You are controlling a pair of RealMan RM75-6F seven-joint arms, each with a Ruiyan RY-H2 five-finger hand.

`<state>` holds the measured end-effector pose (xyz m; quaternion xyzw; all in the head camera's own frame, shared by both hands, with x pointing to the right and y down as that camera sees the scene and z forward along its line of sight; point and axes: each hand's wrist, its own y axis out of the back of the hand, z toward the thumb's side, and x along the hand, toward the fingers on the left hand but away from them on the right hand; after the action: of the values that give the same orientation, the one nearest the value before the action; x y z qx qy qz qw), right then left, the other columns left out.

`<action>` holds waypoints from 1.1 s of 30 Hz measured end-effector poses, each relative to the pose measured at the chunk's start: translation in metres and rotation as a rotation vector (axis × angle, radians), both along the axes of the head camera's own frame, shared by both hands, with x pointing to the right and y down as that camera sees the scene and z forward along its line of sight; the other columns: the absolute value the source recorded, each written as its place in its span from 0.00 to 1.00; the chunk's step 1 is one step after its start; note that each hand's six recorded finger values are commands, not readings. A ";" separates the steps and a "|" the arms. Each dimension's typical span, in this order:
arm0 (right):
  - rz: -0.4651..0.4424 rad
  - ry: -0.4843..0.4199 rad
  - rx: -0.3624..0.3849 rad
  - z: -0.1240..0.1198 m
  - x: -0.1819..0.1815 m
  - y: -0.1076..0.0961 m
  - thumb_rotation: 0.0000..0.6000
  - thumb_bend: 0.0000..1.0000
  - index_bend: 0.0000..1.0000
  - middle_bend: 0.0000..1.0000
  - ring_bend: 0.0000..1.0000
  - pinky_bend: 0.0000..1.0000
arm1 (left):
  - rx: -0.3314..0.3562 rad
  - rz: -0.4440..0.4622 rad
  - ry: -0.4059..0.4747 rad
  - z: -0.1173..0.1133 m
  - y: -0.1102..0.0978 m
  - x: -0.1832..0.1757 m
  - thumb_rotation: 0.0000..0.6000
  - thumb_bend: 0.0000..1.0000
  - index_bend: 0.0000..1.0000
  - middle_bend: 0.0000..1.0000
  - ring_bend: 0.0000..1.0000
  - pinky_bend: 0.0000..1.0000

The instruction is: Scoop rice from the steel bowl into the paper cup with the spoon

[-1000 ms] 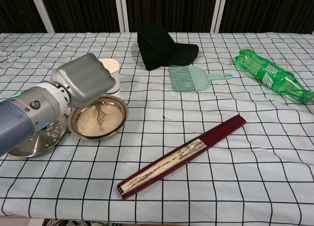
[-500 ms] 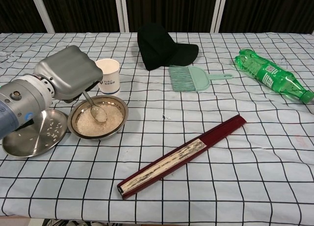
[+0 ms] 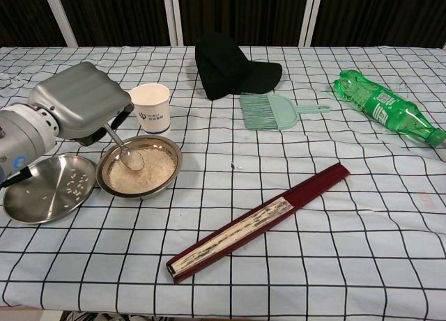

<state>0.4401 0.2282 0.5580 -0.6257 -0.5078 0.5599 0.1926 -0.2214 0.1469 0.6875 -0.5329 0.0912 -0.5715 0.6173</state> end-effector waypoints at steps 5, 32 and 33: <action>-0.001 0.002 0.000 0.000 0.000 0.000 1.00 0.21 0.00 0.00 0.00 0.17 | 0.003 -0.020 0.018 -0.002 -0.003 -0.004 1.00 0.48 0.76 1.00 1.00 1.00; 0.003 0.004 -0.004 0.001 0.001 0.000 1.00 0.21 0.00 0.00 0.00 0.17 | 0.080 -0.082 0.089 -0.030 -0.047 0.009 1.00 0.48 0.76 1.00 1.00 1.00; 0.004 0.004 -0.004 0.001 0.001 -0.001 1.00 0.21 0.00 0.00 0.00 0.17 | 0.085 -0.088 0.091 -0.031 -0.051 0.010 1.00 0.48 0.76 1.00 1.00 1.00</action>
<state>0.4414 0.2277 0.5587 -0.6241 -0.5075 0.5625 0.1914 -0.2116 0.0960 0.6567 -0.5270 0.1666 -0.5689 0.6091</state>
